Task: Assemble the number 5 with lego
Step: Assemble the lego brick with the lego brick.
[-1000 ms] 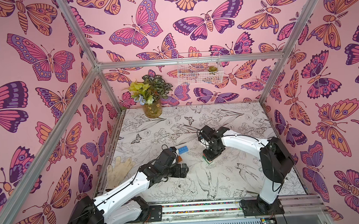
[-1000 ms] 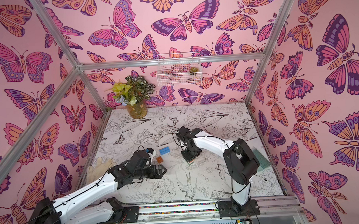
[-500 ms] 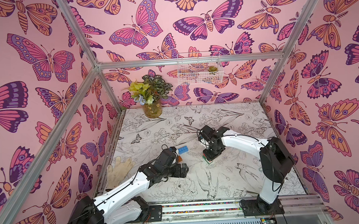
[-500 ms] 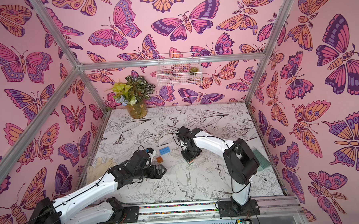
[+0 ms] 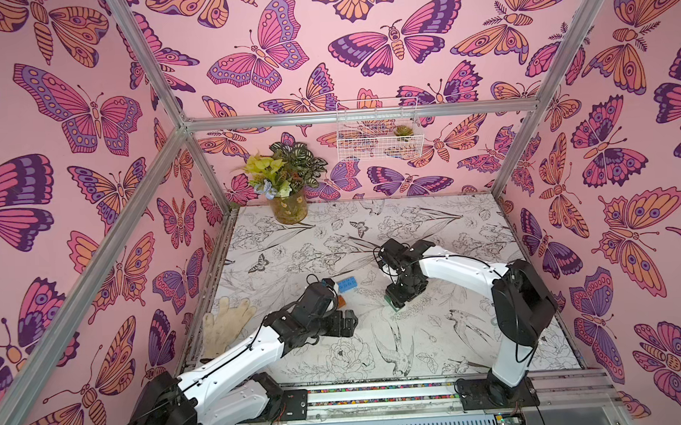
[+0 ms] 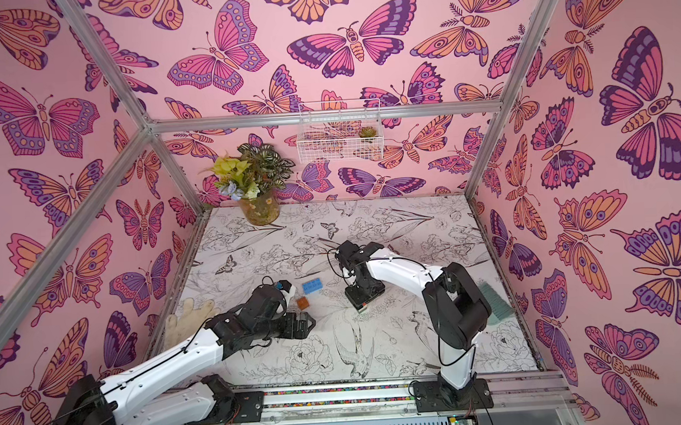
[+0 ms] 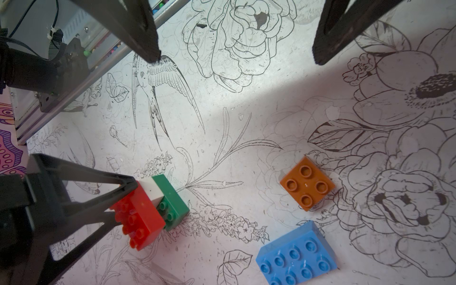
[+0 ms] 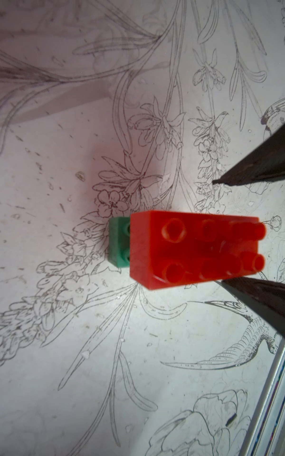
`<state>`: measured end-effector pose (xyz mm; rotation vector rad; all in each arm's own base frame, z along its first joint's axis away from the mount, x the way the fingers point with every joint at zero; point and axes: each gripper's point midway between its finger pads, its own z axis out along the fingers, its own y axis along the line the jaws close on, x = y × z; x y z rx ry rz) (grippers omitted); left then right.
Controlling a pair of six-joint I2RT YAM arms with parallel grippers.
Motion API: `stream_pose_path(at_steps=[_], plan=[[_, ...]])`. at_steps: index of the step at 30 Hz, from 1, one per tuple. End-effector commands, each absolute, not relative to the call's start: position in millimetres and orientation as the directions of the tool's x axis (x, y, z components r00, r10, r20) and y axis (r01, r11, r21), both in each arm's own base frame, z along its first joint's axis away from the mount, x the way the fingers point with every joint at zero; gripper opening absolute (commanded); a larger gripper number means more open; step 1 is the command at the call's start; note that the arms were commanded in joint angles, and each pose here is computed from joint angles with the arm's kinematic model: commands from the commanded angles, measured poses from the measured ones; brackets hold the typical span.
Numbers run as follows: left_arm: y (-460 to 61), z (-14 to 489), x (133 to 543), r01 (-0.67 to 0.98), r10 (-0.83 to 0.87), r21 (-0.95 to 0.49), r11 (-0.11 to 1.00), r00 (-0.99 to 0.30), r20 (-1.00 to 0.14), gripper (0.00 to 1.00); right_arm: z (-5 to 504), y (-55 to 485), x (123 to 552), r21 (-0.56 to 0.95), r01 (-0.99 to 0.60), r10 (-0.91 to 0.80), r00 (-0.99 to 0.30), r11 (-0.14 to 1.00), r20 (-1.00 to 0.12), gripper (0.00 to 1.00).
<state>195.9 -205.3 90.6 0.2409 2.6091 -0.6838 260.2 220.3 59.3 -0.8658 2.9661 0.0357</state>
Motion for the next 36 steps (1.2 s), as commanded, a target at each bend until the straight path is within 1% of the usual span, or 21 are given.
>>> stream_pose_path(at_steps=[1, 5, 10, 17, 24, 30, 33, 36], plan=[[-203.1, 88.5, 195.9, 0.265, 0.06, -0.411, 0.872, -0.892, -0.449, 1.0, 60.9, 208.6, 266.1, -0.063, -0.517, -0.519, -0.854, 0.854, -0.034, 0.62], [-203.3, 90.1, 197.8, 0.262, 0.058, -0.407, 0.875, -0.891, -0.45, 1.0, 60.0, 197.1, 273.1, -0.143, -0.501, -0.51, -0.86, 0.853, -0.029, 0.62], [-203.1, 90.6, 200.6, 0.257, 0.059, -0.394, 0.882, -0.891, -0.451, 1.0, 58.9, 189.0, 279.2, -0.194, -0.483, -0.497, -0.867, 0.854, -0.026, 0.62], [-197.9, 91.0, 207.2, 0.251, 0.075, -0.339, 0.907, -0.887, -0.455, 1.0, 62.1, 188.0, 278.7, -0.194, -0.483, -0.498, -0.866, 0.854, -0.038, 0.63], [-196.3, 89.8, 212.3, 0.247, 0.085, -0.309, 0.918, -0.887, -0.455, 1.0, 65.9, 189.8, 271.9, -0.156, -0.475, -0.487, -0.872, 0.866, -0.052, 0.65], [-188.9, 92.0, 225.5, 0.241, 0.101, -0.242, 0.94, -0.872, -0.48, 1.0, 75.8, 191.9, 263.8, -0.109, -0.457, -0.467, -0.88, 0.883, -0.091, 0.65], [-183.6, 89.7, 233.8, 0.238, 0.119, -0.201, 0.95, -0.874, -0.472, 1.0, 79.6, 192.2, 259.5, -0.086, -0.444, -0.451, -0.886, 0.892, -0.107, 0.65], [-183.4, 87.0, 242.1, 0.233, 0.123, -0.194, 0.953, -0.881, -0.456, 1.0, 77.0, 190.4, 256.6, -0.08, -0.431, -0.438, -0.892, 0.899, -0.112, 0.65]])
